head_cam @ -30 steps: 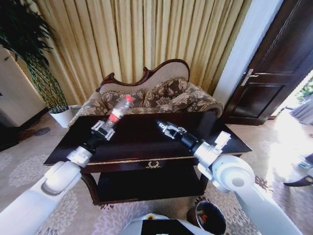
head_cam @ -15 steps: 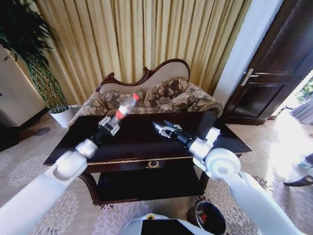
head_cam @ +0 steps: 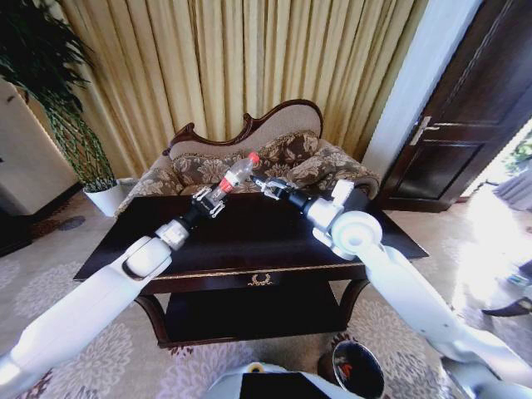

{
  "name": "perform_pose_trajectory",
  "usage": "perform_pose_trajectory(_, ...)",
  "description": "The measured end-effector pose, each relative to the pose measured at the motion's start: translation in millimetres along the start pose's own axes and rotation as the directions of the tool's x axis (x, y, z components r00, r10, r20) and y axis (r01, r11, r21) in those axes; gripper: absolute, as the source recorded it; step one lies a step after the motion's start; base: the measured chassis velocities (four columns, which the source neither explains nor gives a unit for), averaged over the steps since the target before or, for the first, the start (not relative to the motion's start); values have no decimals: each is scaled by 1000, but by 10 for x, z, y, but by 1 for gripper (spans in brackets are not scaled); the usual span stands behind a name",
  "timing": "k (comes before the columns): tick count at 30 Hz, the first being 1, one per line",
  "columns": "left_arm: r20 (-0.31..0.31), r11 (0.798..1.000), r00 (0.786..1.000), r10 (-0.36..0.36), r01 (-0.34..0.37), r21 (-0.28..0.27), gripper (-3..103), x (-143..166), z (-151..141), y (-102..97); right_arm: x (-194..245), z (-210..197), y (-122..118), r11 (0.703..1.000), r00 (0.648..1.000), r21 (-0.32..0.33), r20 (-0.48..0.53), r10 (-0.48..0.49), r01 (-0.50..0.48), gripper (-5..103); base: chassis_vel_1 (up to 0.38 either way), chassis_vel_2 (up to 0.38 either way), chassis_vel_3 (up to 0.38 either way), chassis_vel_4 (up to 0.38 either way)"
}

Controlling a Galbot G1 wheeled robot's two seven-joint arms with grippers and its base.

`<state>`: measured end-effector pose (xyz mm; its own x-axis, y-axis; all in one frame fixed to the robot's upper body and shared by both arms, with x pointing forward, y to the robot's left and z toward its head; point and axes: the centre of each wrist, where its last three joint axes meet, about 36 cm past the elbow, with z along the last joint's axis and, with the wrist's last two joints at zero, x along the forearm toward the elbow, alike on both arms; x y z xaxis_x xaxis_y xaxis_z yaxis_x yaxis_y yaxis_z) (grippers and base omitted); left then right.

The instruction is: Move to the front of the table and place the trash on the table into the trash bin.

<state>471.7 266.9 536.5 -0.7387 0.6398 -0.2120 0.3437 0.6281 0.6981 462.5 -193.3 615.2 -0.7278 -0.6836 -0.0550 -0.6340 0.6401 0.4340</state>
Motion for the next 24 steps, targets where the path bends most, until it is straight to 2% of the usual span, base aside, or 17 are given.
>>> perform_pose_trajectory(11, 33, 999, 999, 17, -18, 31, 35, -317, -52, -183, -295, 69, 128, 1000, 1000, 11, -4, -1, 1, 100, 0, 0, 0, 0)
perform_pose_trajectory(23, 36, 998, 999, 39, -40, 47, 35, -298, -189, -377, -407, 59, 195, 1000, 1000, 28, -7, 0, 0, 100, 0, 0, 0, 0)
perform_pose_trajectory(24, 50, 997, 998, 48, -51, 53, 35, -278, -238, -418, -408, 50, 196, 1000, 1000, 30, -5, 0, 0, 100, 0, 0, 0, 0)
